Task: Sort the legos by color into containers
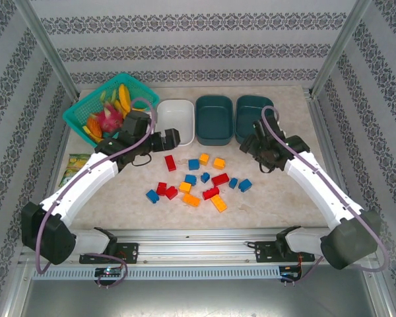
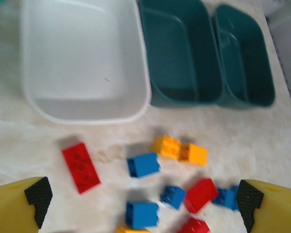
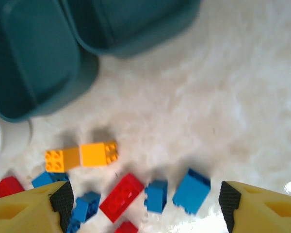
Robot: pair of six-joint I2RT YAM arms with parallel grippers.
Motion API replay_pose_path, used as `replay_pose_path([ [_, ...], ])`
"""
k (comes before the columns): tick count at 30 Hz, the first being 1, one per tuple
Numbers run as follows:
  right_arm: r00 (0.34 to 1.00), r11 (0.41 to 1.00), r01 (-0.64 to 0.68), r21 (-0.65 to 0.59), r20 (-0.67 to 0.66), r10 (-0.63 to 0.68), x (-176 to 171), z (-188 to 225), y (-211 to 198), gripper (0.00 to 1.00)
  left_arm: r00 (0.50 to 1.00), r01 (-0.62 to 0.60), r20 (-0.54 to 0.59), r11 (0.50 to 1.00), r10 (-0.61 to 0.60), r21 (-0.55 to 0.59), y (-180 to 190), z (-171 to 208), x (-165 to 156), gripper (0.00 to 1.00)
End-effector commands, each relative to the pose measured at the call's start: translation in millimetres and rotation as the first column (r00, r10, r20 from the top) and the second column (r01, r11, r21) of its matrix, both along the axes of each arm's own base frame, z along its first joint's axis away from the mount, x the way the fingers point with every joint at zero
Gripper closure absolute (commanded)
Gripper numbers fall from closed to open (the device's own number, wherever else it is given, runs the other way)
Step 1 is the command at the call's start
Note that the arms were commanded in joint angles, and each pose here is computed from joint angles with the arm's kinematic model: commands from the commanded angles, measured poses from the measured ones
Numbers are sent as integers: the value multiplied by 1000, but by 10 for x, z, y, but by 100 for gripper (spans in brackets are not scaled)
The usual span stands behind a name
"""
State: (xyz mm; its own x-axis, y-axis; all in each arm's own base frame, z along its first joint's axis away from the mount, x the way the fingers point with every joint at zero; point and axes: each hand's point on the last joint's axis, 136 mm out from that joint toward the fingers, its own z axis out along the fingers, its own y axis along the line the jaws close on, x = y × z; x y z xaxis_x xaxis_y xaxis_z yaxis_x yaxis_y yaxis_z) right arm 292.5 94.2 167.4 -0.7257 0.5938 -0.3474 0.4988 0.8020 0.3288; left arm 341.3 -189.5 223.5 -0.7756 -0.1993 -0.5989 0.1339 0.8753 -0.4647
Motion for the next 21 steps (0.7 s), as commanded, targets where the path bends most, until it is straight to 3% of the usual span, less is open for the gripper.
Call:
replay_pose_path([
  [1, 978, 985, 123, 123, -186, -99, -195, -438, 74, 21, 987, 155, -25, 985, -157, -75, -407, 13, -223, 1],
  [13, 914, 956, 228, 182, -380, -145, -252, -1236, 212, 28, 968, 243, -25, 961, -249, -134, -784, -79, -321, 3],
  [21, 876, 953, 263, 153, -451, -170, -388, -1404, 190, 41, 969, 243, -22, 962, -248, -126, -772, -65, -336, 3],
])
